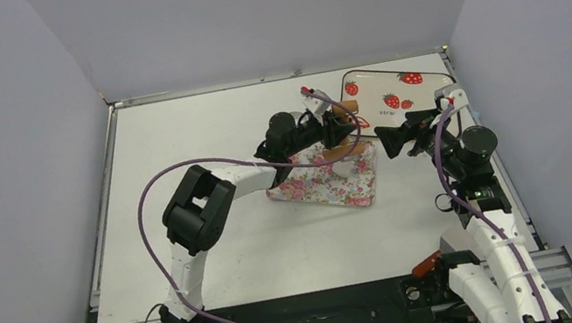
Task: Roll out the dumpling wrappers from the dough
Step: Flatten out the dough on the work surface.
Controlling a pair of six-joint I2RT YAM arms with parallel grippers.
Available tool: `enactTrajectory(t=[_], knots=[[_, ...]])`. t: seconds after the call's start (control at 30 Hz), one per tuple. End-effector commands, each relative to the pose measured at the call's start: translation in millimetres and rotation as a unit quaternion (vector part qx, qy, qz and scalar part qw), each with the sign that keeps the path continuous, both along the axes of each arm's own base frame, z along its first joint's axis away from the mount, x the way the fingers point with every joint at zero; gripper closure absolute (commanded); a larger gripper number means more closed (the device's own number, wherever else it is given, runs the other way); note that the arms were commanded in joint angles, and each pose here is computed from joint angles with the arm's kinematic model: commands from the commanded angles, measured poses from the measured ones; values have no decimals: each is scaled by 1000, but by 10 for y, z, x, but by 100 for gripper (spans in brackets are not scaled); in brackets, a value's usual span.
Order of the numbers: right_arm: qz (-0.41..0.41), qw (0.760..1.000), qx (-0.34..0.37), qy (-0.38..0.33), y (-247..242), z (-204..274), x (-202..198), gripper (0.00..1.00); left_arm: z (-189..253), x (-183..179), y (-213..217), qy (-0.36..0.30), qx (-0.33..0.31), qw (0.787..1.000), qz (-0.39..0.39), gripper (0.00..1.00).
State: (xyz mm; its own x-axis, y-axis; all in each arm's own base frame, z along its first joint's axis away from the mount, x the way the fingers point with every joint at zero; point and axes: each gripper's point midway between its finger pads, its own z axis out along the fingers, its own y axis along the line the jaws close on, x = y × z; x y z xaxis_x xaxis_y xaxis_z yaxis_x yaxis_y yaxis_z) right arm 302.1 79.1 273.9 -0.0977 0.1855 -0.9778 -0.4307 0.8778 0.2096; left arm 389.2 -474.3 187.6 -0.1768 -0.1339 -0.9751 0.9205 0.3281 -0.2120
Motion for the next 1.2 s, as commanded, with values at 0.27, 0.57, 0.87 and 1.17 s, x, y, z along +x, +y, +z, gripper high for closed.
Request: enactTrajectory(t=[0.27,0.57,0.87,1.17], knots=[[-19,999,-8,-50,-79,360,-26,8,-511,118,-15,20,28,998,52,100],[-21,998,-14,-65,-95,473,-40,9,-925,27,52,92,75,990,83,100],[-24,999,-6,-43,-106,374,-61,8,-1172,-205,173,85,101,988,77,100],[-184,980,60,33,-593,235,84,1,-488,-404,-4,30,68,997,-1,100]])
